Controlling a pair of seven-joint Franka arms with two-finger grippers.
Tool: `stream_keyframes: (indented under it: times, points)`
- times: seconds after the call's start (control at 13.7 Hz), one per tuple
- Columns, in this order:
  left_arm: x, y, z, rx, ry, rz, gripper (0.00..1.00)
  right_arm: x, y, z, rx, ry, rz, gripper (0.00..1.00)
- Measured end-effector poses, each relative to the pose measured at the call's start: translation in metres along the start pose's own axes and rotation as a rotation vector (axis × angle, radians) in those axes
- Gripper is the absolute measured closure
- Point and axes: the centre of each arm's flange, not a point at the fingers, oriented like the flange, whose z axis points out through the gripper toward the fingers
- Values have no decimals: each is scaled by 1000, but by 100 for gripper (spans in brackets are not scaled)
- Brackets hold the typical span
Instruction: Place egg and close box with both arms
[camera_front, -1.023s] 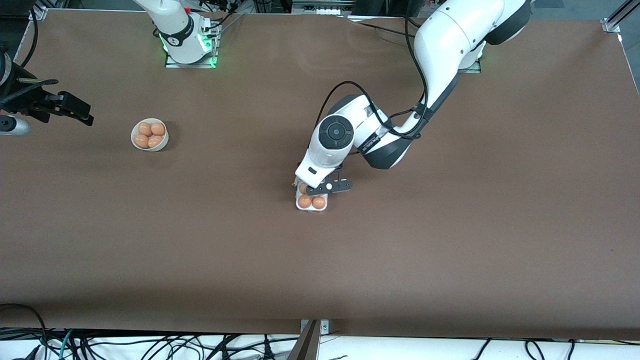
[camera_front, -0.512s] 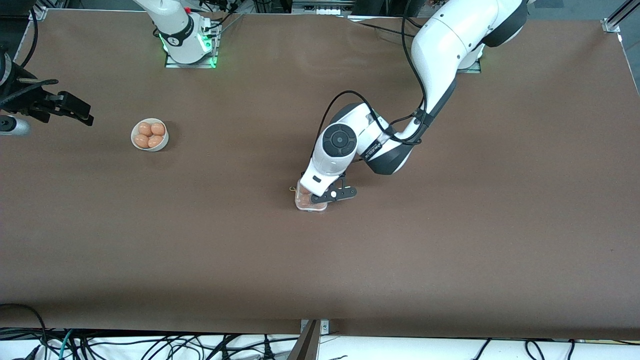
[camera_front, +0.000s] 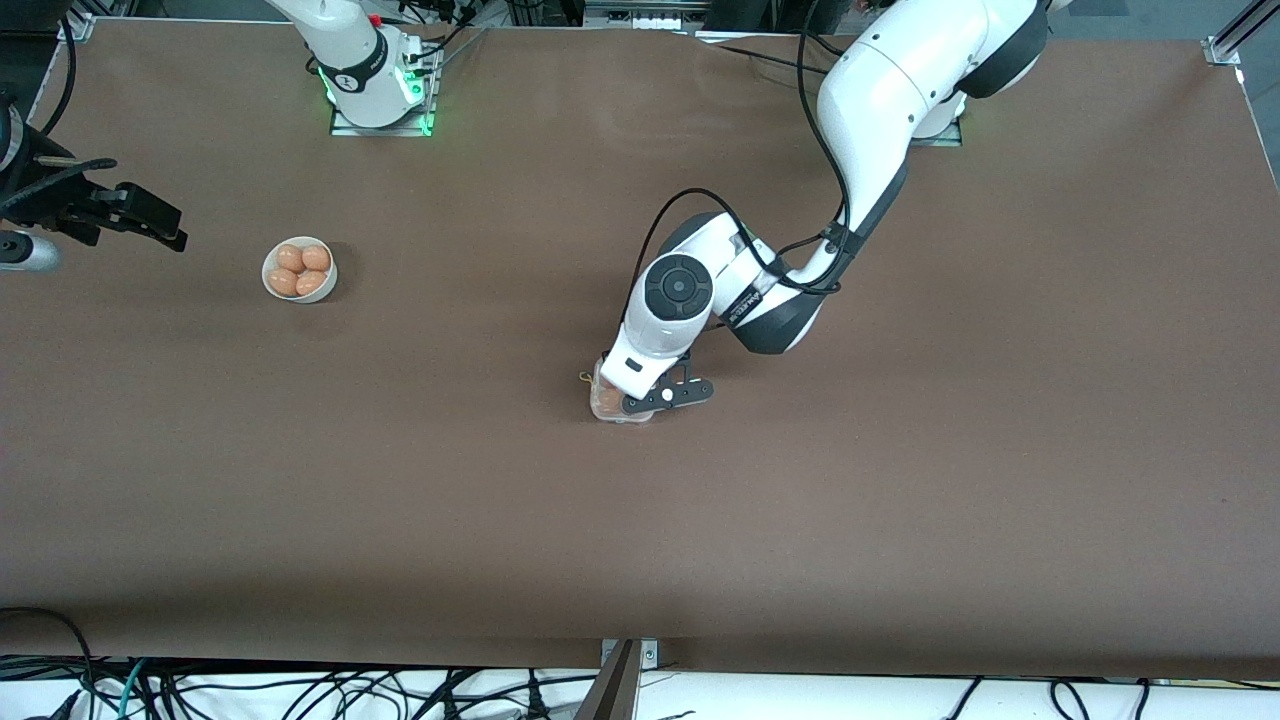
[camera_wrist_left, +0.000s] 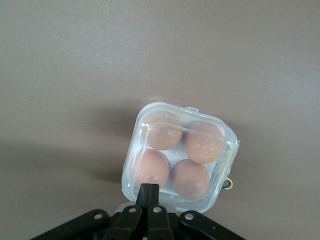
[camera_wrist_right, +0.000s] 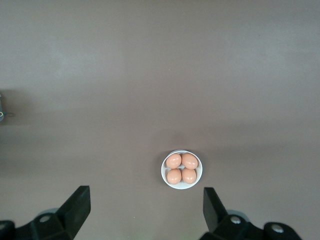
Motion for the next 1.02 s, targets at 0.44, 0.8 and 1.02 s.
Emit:
stream_keyframes:
  times: [0.44,0.8,1.02]
  points:
    - [-1,0,-34,19,4,5,43,0,0,0,0,0,0,0]
    - [-15,-20,-93,90,2,78,0,0,0,0,0,0,0,0]
    - [-21,-46,-125,129,11,135,0,0,0,0,0,0,0,0]
